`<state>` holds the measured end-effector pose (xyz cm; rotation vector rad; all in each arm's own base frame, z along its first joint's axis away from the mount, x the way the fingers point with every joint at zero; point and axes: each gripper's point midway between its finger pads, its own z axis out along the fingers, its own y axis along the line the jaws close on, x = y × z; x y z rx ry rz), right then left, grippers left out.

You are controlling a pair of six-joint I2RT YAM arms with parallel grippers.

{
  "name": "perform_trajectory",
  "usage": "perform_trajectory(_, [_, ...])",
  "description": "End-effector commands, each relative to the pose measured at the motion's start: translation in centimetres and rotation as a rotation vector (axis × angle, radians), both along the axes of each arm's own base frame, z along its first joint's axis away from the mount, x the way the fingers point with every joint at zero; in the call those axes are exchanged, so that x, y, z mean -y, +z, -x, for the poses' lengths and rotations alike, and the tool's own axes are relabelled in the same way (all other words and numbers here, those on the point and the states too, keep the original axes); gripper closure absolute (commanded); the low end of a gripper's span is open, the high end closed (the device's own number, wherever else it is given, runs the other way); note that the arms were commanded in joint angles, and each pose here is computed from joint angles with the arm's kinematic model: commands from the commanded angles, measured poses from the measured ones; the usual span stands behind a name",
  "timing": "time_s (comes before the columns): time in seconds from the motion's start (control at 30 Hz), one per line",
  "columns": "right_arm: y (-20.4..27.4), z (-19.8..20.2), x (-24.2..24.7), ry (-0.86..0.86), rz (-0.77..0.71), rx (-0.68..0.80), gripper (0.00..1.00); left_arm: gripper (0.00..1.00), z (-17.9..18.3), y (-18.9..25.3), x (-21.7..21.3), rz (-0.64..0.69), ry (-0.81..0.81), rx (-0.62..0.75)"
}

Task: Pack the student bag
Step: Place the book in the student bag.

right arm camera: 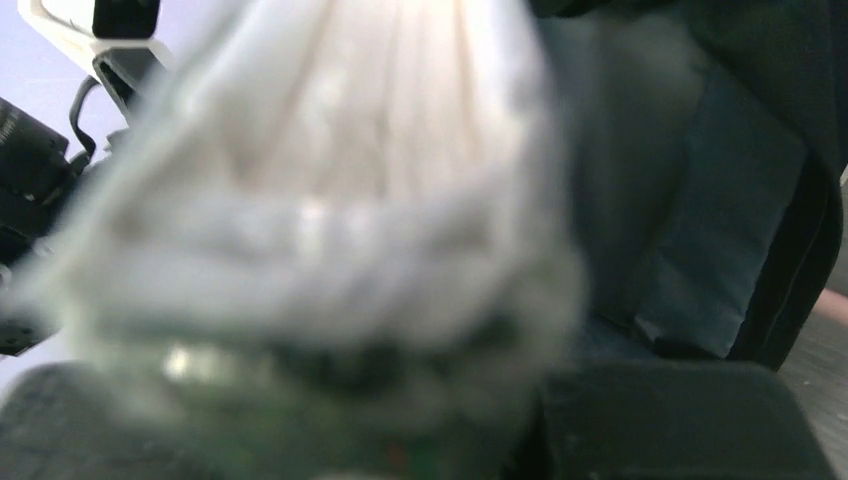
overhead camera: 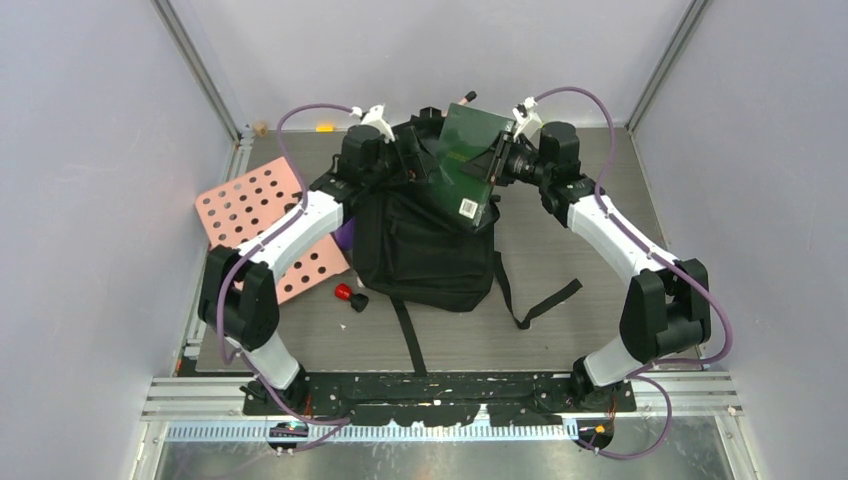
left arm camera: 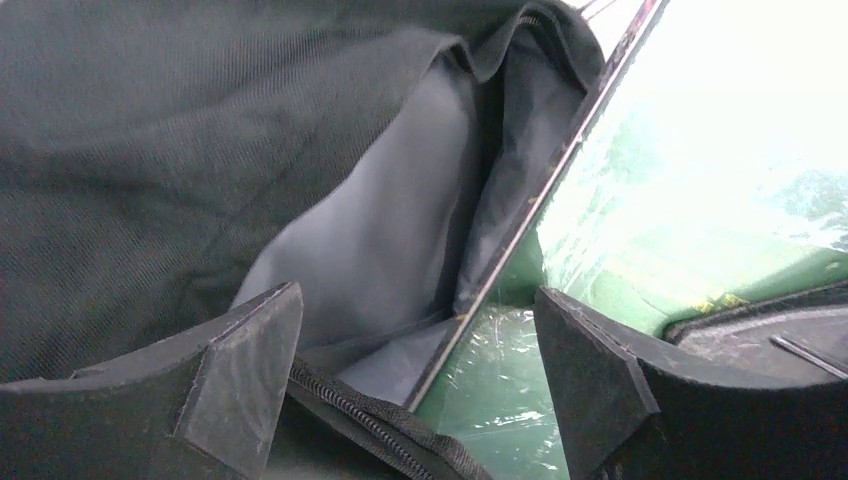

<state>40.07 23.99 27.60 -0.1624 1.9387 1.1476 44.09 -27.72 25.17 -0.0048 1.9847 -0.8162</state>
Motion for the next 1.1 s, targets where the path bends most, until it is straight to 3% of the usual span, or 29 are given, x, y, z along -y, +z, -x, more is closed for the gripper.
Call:
perform_trajectory(0.0, [5.7, 1.8, -1.6, 0.075, -0.181, 0.149, 0.99, 0.11, 1.9, 0.8, 0.8, 0.104, -0.012, -0.017])
perform_trajectory(0.13, [3.6, 1.6, -1.6, 0.041, -0.131, 0.122, 0.99, 0.1, 4.4, -1.1, 0.7, 0.096, -0.012, -0.079])
perform_trajectory(0.67, [3.7, 1.5, -1.4, 0.035, -0.109, 0.159, 0.99, 0.1, 9.4, -2.7, -3.3, 0.006, 0.207, -0.041])
perform_trajectory(0.87, [4.3, 1.4, -1.4, 0.037, -0.108, 0.177, 1.0, 0.52, 10.0, -3.3, -2.0, 0.042, 0.159, -0.078])
perform_trajectory(1.0, [5.3, 0.7, -1.4, 0.032, -0.081, 0.207, 0.99, 0.92, 10.2, -1.8, -1.0, 0.092, 0.119, -0.072])
perform_trajectory(1.03, [5.0, 0.5, -1.2, 0.03, -0.055, 0.206, 0.99, 0.99, 10.3, -0.7, -1.0, 0.107, 0.113, -0.053])
perform_trajectory(1.07, [5.6, 0.0, -1.2, 0.024, -0.047, 0.222, 1.0, 1.0, 10.5, 0.7, -1.1, 0.125, 0.108, -0.026])
